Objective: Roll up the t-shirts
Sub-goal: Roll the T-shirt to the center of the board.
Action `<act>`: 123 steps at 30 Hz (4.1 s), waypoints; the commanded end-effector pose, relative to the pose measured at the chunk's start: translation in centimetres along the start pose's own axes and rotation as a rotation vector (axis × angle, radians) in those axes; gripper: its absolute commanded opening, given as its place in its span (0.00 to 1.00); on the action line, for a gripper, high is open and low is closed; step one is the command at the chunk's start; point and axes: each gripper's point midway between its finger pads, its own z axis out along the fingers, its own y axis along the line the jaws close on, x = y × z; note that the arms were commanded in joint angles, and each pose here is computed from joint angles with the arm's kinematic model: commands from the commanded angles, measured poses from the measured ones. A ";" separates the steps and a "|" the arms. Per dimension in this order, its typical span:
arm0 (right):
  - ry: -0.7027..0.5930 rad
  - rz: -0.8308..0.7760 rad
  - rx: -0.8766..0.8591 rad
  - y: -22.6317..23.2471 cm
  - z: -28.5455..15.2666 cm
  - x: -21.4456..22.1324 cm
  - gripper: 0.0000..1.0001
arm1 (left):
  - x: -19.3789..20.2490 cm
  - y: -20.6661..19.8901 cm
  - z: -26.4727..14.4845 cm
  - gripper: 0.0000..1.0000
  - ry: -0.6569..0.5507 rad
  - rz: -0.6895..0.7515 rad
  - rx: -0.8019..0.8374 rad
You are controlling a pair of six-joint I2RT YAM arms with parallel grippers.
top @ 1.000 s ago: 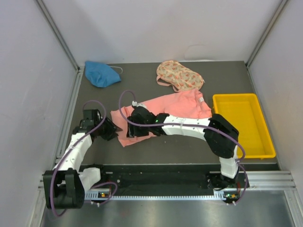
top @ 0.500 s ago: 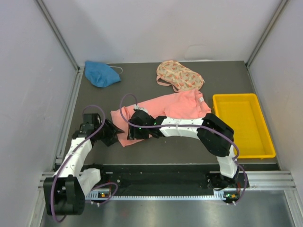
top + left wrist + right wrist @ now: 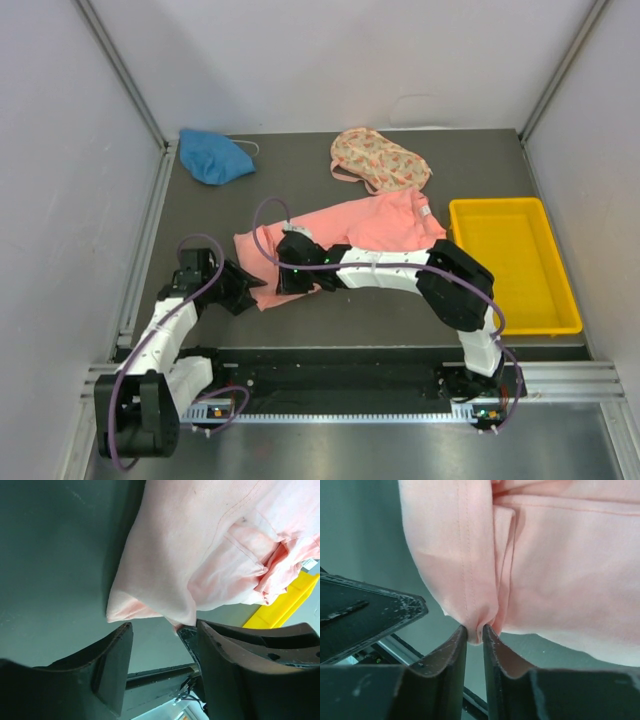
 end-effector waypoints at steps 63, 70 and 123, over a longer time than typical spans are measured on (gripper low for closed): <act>-0.519 0.174 -0.235 4.7 -1.3 -2.5 0.55 | -4.8 -4.9 4.2 0.17 0.039 0.500 -0.284; -0.557 0.241 -0.260 4.1 -1.1 -2.8 0.55 | -5.3 -5.9 4.0 0.18 0.043 0.532 -0.285; -0.469 0.188 -0.381 6.8 3.2 -0.2 0.53 | -8.8 -5.0 4.6 0.17 0.003 0.680 -0.439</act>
